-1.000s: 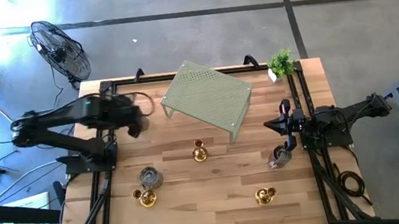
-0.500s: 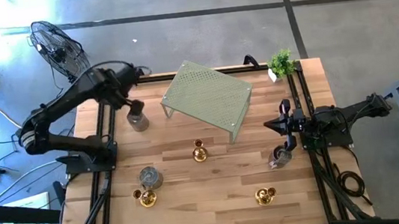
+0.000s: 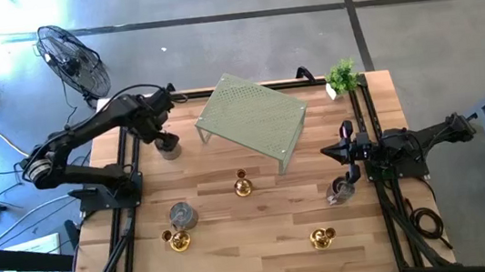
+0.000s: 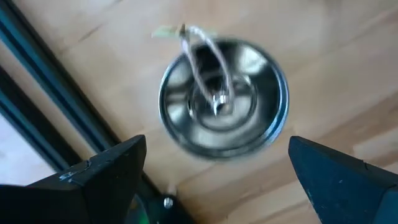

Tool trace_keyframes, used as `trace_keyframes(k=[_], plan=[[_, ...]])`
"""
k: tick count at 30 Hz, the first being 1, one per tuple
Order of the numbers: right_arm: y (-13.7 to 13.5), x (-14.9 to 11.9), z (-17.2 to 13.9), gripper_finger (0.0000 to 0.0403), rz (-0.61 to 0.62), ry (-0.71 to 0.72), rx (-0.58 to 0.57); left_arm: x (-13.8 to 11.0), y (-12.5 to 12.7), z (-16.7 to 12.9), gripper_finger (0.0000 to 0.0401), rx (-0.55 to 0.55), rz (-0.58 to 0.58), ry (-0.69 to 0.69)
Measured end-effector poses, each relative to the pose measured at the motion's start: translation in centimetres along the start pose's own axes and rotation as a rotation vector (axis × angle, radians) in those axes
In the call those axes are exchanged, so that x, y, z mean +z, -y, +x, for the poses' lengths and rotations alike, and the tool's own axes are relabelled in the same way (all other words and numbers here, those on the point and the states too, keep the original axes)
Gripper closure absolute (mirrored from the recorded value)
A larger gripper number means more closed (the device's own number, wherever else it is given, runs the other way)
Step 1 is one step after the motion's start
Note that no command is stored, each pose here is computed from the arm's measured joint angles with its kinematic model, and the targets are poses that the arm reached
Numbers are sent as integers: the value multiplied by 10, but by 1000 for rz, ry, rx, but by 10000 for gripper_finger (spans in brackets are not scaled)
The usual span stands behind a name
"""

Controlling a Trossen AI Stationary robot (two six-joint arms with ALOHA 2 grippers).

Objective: Pick & Place candle stick holders
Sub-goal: Put the top green scented candle on the shelf

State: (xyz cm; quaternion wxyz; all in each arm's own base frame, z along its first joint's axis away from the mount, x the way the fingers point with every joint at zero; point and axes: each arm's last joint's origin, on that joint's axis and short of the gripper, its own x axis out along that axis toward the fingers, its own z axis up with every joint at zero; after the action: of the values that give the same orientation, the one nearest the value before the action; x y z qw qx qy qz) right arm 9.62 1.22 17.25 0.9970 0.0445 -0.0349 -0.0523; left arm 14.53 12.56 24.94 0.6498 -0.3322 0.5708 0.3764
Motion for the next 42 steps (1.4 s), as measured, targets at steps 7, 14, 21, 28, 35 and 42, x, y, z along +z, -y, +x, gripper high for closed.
trace_keyframes(k=[7, 14, 21, 28, 35, 42], plan=[[0, 0, 0, 398, 0, 0, 0, 5, 2, 2, 13, -23, 30, 55], [0, 0, 0, 402, 0, 0, 0, 6, 2, 2, 13, -26, 30, 60], [0, 0, 0, 399, 0, 0, 0, 3, 2, 8, 13, -20, 30, 45], [0, 0, 0, 401, 0, 0, -1, 0, 2, 21, 13, -37, 31, 36], [0, 0, 0, 399, 0, 0, 0, -2, 3, 35, 13, -92, 35, 41], [0, 0, 0, 401, 0, 0, 0, -3, 3, 43, 13, -97, 31, 58]])
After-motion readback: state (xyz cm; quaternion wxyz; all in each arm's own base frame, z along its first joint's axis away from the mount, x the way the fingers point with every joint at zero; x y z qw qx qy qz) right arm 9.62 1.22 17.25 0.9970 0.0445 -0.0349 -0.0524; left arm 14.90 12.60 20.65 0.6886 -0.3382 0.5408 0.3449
